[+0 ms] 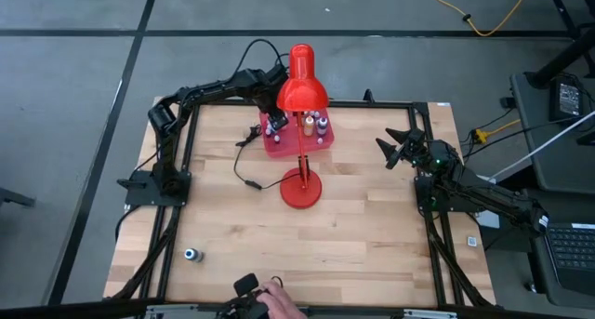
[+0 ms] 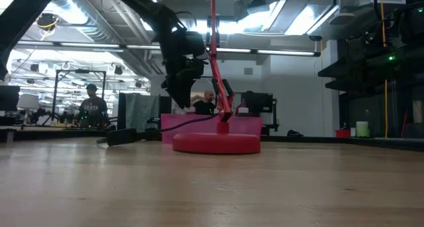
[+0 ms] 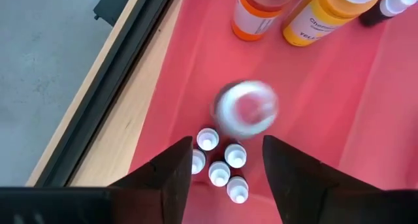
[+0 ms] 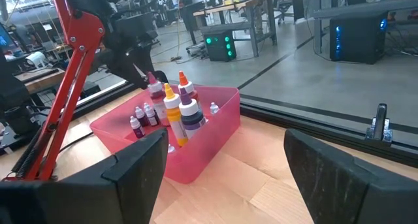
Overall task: Pick & Place food coloring
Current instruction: Put the large pink food coloring bottle into the red bin, then put the large blue food coloring bottle into the red bin
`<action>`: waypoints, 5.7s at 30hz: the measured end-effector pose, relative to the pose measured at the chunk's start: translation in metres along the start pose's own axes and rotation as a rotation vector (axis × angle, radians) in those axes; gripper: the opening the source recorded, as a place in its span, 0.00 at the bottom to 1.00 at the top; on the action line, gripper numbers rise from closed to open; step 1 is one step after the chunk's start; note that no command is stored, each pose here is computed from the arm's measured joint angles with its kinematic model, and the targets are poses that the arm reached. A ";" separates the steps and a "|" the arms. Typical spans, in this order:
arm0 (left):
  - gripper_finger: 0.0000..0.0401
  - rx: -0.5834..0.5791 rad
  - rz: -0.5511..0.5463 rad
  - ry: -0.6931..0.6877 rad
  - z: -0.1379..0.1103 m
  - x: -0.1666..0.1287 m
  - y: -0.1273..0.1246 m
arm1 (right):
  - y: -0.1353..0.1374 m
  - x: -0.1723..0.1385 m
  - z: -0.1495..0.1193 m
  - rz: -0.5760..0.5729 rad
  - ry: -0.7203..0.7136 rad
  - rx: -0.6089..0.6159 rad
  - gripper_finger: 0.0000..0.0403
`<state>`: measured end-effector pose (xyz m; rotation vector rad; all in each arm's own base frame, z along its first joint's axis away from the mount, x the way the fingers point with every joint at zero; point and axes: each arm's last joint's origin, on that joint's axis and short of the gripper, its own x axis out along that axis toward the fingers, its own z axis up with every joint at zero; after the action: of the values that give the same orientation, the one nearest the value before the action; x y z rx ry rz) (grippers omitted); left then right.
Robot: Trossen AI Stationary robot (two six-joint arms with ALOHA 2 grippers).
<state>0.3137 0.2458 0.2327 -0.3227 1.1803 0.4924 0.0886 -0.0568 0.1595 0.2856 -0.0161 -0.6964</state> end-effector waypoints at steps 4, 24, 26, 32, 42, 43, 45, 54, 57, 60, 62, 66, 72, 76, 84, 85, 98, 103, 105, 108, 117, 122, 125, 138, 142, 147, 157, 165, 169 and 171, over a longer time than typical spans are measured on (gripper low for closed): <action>0.47 0.001 0.000 -0.001 0.000 0.000 0.000 | 0.000 0.000 0.000 0.000 0.000 0.001 0.76; 0.55 -0.227 0.235 0.157 -0.028 -0.066 -0.044 | 0.000 0.000 0.000 0.000 0.000 0.000 0.76; 0.58 -0.278 0.243 0.139 -0.038 -0.078 -0.053 | 0.000 0.000 0.000 0.000 0.000 0.001 0.76; 0.67 -0.453 0.281 0.212 -0.091 -0.116 -0.082 | 0.000 0.000 0.000 0.000 0.000 0.001 0.76; 0.66 -0.332 0.117 0.267 -0.162 -0.160 -0.141 | 0.000 0.000 0.000 0.000 0.000 0.001 0.76; 0.66 -0.284 0.094 0.277 -0.166 -0.162 -0.147 | 0.000 0.000 0.000 0.000 0.000 0.000 0.76; 0.65 -0.183 0.046 0.297 -0.175 -0.166 -0.158 | 0.000 0.000 0.000 0.000 0.000 0.000 0.76; 0.65 0.281 -0.106 0.341 -0.212 -0.180 -0.203 | 0.000 0.000 0.000 0.000 0.000 0.000 0.76; 0.65 0.365 -0.111 0.353 -0.225 -0.181 -0.212 | 0.000 0.000 0.000 0.000 0.000 0.001 0.76; 0.64 0.399 -0.089 0.391 -0.244 -0.177 -0.220 | 0.000 0.000 0.000 0.000 0.000 0.000 0.76; 0.64 0.421 -0.098 0.425 -0.256 -0.175 -0.225 | 0.000 0.000 0.000 0.000 0.000 0.000 0.76; 0.63 0.443 -0.110 0.466 -0.275 -0.177 -0.233 | 0.000 0.000 0.000 0.000 0.000 0.001 0.76; 0.63 0.299 -0.125 0.501 -0.298 -0.173 -0.246 | 0.000 0.000 0.000 0.000 0.000 0.000 0.76; 0.62 0.217 -0.166 0.477 -0.312 -0.168 -0.257 | 0.000 0.000 0.000 0.000 0.000 0.000 0.76; 0.60 0.078 -0.101 0.485 -0.331 -0.157 -0.268 | 0.000 0.000 0.000 0.000 0.000 0.001 0.76; 0.60 0.065 -0.086 0.482 -0.332 -0.155 -0.270 | 0.000 0.000 0.000 0.000 0.000 0.001 0.76; 0.58 0.048 -0.027 0.499 -0.351 -0.125 -0.303 | 0.000 0.000 0.000 0.000 0.000 0.000 0.76; 0.57 0.058 -0.009 0.493 -0.353 -0.122 -0.305 | 0.000 0.000 0.000 0.000 0.000 0.001 0.76; 0.56 0.061 -0.009 0.486 -0.353 -0.122 -0.305 | 0.000 0.000 0.000 0.000 0.000 0.000 0.76; 0.53 0.080 -0.011 0.486 -0.354 -0.122 -0.305 | 0.000 0.000 0.000 0.000 0.000 0.001 0.76; 0.30 0.109 -0.009 0.519 -0.355 -0.123 -0.304 | 0.000 0.000 0.000 0.000 0.000 0.000 0.76; 0.28 0.131 -0.004 0.521 -0.354 -0.123 -0.302 | 0.000 0.000 0.000 0.000 0.000 0.000 0.76; 0.28 0.134 -0.009 0.516 -0.347 -0.124 -0.298 | 0.000 0.000 0.000 0.000 0.000 0.000 0.76; 0.28 0.037 -0.051 0.265 -0.250 -0.130 -0.236 | 0.000 0.000 0.000 0.000 0.000 0.001 0.76; 0.28 -0.032 -0.035 0.226 -0.214 -0.123 -0.202 | 0.000 0.000 0.000 0.000 0.000 0.000 0.76; 0.28 -0.155 0.006 0.211 -0.173 -0.110 -0.152 | 0.000 0.000 0.000 0.000 0.000 0.001 0.76; 0.28 -0.387 0.080 0.153 -0.098 -0.104 -0.059 | 0.000 0.000 0.000 0.000 0.000 0.001 0.76; 0.28 -0.368 0.060 0.120 -0.046 -0.100 -0.037 | 0.000 0.000 0.000 0.000 0.000 0.000 0.76; 0.28 -0.309 0.043 0.136 -0.026 -0.092 -0.039 | 0.000 0.000 0.000 0.000 0.000 0.000 0.76; 0.28 -0.286 0.044 0.169 -0.022 -0.083 -0.039 | 0.000 0.000 0.000 0.000 0.000 0.000 0.76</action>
<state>0.2918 0.1850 0.3023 -0.5941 1.2837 0.6852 0.0886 -0.0568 0.1595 0.2860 -0.0163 -0.6965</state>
